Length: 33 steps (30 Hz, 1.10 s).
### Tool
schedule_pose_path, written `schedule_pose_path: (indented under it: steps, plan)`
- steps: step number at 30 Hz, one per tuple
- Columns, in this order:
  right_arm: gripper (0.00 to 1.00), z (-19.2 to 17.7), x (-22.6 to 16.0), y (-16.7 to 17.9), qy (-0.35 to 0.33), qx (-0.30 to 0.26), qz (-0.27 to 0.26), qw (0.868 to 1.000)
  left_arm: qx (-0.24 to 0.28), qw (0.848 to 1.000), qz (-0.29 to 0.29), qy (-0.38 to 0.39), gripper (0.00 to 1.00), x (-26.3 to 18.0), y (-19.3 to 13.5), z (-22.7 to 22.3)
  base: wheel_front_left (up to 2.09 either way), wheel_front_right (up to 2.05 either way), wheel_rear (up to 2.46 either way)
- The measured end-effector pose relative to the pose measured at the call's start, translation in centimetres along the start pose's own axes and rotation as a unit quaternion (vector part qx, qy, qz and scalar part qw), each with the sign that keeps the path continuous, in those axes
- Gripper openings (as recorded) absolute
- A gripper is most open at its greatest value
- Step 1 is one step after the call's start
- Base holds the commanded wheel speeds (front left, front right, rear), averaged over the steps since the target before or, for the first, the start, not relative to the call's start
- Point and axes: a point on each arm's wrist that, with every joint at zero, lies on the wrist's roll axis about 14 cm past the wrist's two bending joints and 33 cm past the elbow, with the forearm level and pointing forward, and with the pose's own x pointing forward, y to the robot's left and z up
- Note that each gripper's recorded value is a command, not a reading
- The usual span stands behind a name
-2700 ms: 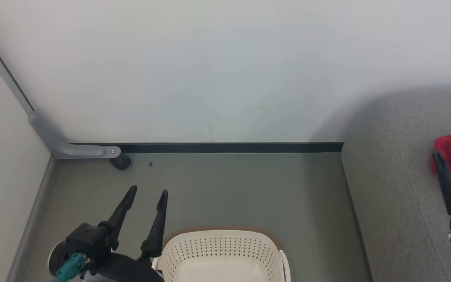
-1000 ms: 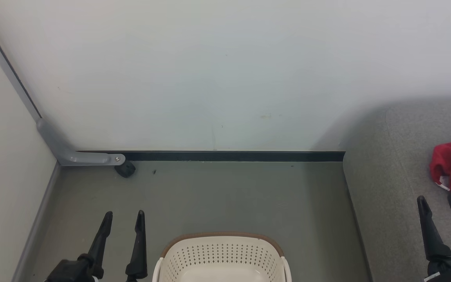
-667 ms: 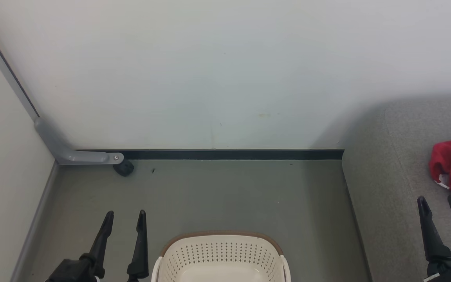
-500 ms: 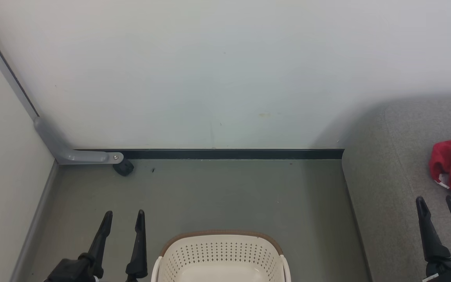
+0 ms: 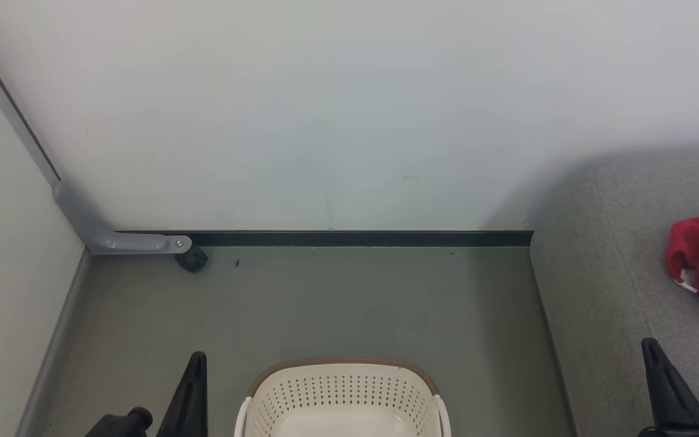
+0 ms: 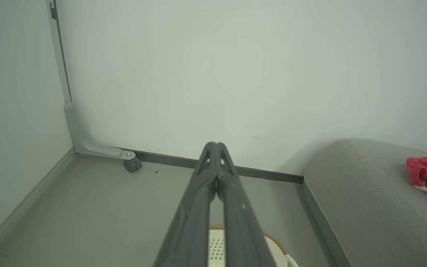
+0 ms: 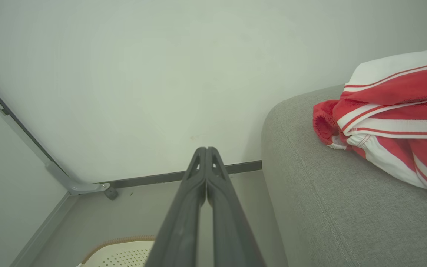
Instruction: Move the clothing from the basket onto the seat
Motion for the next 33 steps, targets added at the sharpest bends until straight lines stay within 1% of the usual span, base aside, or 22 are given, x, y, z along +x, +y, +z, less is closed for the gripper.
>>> schedule_pose_path:
  steps: [4,5,16,24,33]
  plan:
    - [0.00,0.1,0.0,-0.4,0.001,0.022,-0.008,1.000,-0.019,1.000,0.006,0.008,0.00,0.0,0.4,-0.2,0.00,0.00,0.00]
    - [0.00,0.0,0.0,-0.5,0.003,0.037,-0.014,0.999,-0.038,0.999,0.010,0.010,0.00,0.0,0.6,-0.2,0.00,0.00,0.00]
    - [0.00,-0.5,0.1,-1.0,0.014,0.111,-0.035,0.993,-0.110,0.993,0.027,0.029,0.00,0.0,1.5,-0.8,0.00,0.00,0.00]
    - [0.00,-0.7,0.2,-1.3,0.017,0.168,-0.049,0.984,-0.154,0.987,0.038,0.040,0.00,-0.1,2.3,-1.1,0.00,0.00,0.00]
    - [0.00,-0.8,0.4,-1.4,0.016,0.231,-0.058,0.971,-0.215,0.974,0.048,0.045,0.00,0.0,2.9,-1.2,0.00,0.00,0.00]
